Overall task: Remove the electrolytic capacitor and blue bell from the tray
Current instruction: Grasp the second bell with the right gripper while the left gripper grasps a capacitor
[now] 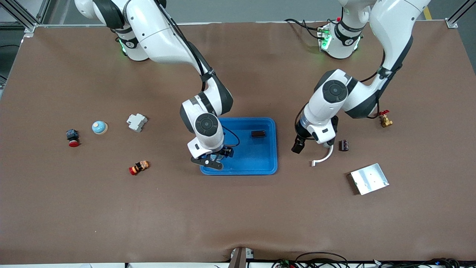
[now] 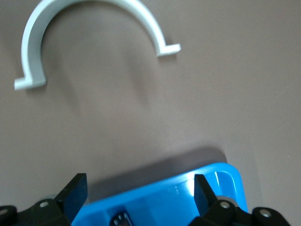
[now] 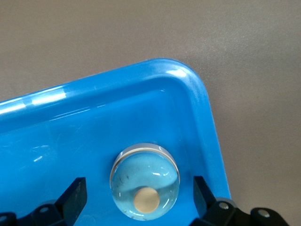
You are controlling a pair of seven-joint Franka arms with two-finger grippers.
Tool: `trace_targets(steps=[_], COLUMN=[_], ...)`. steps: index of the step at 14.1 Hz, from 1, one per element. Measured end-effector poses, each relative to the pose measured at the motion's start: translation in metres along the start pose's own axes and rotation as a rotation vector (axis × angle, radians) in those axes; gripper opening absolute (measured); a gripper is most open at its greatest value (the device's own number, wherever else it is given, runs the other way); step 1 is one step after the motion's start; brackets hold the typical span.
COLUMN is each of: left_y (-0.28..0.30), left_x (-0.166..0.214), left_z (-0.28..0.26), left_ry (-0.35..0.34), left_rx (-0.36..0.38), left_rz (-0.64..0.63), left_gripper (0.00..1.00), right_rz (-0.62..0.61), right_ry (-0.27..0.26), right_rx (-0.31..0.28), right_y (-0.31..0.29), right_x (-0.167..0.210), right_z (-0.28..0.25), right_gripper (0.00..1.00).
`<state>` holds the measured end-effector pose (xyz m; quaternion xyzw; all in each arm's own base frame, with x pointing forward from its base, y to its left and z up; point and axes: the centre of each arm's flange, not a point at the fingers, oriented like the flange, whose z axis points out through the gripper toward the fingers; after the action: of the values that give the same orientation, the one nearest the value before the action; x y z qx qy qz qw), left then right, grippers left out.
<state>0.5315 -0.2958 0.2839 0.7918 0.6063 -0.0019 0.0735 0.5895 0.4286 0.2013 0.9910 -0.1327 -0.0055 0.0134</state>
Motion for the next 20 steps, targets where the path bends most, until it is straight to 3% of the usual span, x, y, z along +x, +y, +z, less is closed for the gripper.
trace_targets(steps=[5, 10, 16, 19, 20], left_y=[-0.003, 0.008, 0.002, 0.003, 0.003], left_x=[-0.053, -0.086, -0.131, -0.132, -0.132], left_z=[0.014, 0.063, 0.102, 0.100, 0.101], left_ry=[0.021, 0.066, 0.142, 0.142, 0.143], left_rx=[0.067, 0.148, 0.149, 0.148, 0.148], left_rz=[-0.132, -0.235, -0.252, -0.253, -0.255], left_gripper=[1.00, 1.00, 1.00, 1.00, 1.00], right_rz=[-0.001, -0.004, -0.006, -0.009, -0.010], right_ry=[0.002, 0.024, 0.030, 0.033, 0.035], right_rx=[-0.003, 0.023, 0.031, 0.035, 0.041], right_y=[0.000, -0.004, -0.006, -0.009, -0.011], right_x=[0.000, 0.000, 0.000, -0.001, -0.002], right_z=[0.009, 0.008, 0.012, 0.008, 0.006], right_gripper=[1.00, 1.00, 0.96, 0.64, 0.64])
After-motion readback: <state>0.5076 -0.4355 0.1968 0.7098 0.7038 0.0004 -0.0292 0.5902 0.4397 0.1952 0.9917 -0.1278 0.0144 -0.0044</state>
